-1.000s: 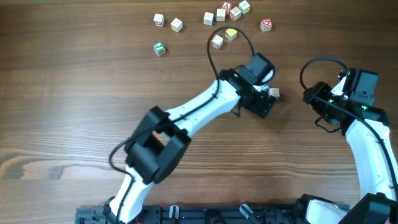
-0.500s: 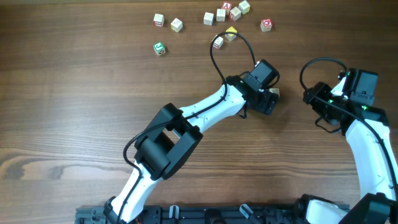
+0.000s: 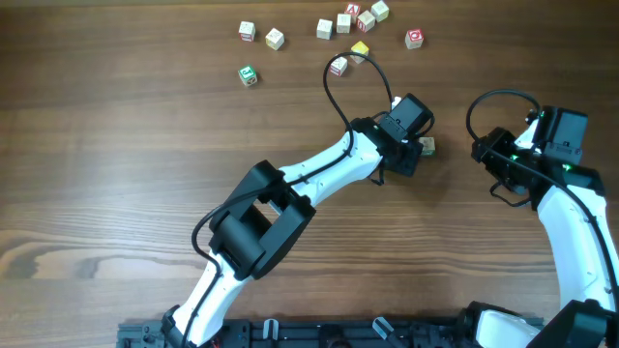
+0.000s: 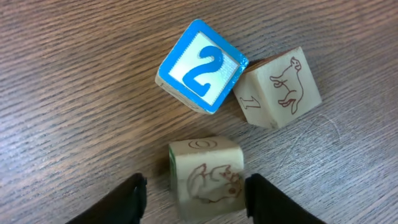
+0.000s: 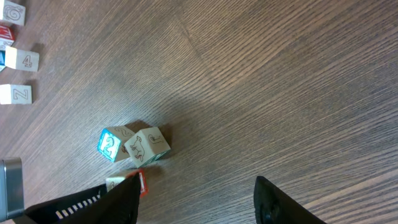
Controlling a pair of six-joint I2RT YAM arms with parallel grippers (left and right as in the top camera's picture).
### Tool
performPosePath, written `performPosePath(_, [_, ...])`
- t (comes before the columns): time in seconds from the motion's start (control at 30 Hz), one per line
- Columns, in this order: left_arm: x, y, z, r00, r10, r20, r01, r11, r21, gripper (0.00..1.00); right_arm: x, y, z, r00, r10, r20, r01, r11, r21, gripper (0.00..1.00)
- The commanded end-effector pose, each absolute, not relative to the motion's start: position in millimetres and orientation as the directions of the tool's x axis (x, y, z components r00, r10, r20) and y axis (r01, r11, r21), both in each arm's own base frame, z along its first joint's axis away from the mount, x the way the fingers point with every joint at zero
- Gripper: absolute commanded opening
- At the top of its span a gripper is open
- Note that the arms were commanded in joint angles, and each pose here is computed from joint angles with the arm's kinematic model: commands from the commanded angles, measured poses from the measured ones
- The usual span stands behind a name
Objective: Form a circle
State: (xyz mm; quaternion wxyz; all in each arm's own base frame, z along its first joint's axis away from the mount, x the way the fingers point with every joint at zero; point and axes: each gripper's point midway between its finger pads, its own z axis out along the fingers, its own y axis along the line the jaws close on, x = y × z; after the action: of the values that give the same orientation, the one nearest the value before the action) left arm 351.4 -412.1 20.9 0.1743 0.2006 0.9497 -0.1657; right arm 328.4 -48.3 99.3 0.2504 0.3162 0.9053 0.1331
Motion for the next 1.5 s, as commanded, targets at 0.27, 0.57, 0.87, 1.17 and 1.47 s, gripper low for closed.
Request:
performPosePath(0.27, [335.8,-400.6,4.5,-0.873,0.361,-0.327,0.438,0.876,-0.202,0.27,334.2,-53.0,111.9,-0.651,0.643,-0.403,0.505,0.764,0.401,0.58])
performPosePath(0.57, [326.6,-407.4,4.6,-0.813,0.470,-0.343,0.545,0.821,-0.169,0.27,334.5,-53.1,112.0,-0.651,0.643,-0.404,0.505,0.764,0.401,0.58])
performPosePath(0.87, [336.1,-420.2,11.8,-0.781,0.471,-0.410,0.575,0.798,-0.178,0.27,335.0,-53.3,112.4,-0.650,0.643,-0.406,0.504,0.764,0.402,0.58])
performPosePath(1.17, [342.2,-415.7,11.7,-0.762,0.487,-0.426,0.585,0.801,-0.131,0.30,335.1,-53.3,112.4,-0.641,0.656,-0.399,0.515,0.753,0.410,0.58])
performPosePath(1.47, [345.8,-419.6,14.4,-0.756,0.478,-0.447,0.586,0.798,-0.137,0.31,335.1,-53.2,112.4,-0.641,0.656,-0.399,0.515,0.752,0.410,0.58])
